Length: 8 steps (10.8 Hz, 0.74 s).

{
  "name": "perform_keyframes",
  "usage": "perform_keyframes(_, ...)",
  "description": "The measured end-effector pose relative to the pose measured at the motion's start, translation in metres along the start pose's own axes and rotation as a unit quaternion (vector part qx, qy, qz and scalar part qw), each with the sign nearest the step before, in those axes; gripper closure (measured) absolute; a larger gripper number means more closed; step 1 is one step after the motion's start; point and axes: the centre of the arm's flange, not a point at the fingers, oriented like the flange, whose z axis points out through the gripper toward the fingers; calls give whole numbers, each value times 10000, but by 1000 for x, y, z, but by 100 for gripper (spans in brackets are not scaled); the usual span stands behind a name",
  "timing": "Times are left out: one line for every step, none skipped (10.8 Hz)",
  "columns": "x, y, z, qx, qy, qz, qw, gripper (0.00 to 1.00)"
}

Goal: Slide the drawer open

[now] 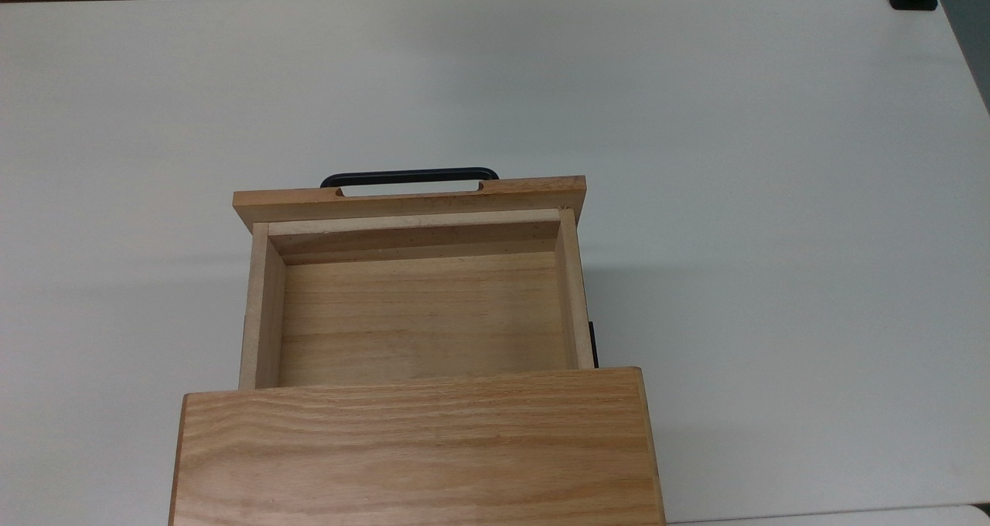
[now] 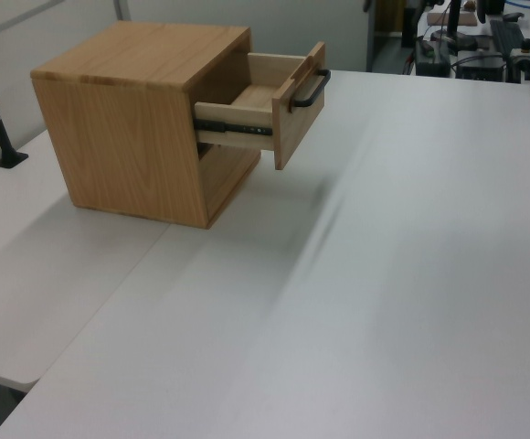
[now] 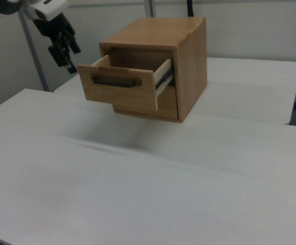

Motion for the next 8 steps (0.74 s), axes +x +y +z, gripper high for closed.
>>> perform_keyframes(-7,2,4,-212,-128,-756,9968,0)
perform_keyframes(-16,4,10,-420,-296,-1633,9852,0)
perform_keyframes(-26,5,16,-605,-496,-2535,9642,0)
perform_keyframes(-31,9,22,-795,-746,-3412,9336,0)
perform_keyframes(-33,16,29,-947,-1049,-4208,8961,0)
perform_keyframes(-31,21,34,-996,-1241,-4794,8630,0)
perform_keyframes(-26,23,37,-1011,-1291,-5144,8417,0)
perform_keyframes(-22,23,44,-1075,-1324,-5408,8237,0)
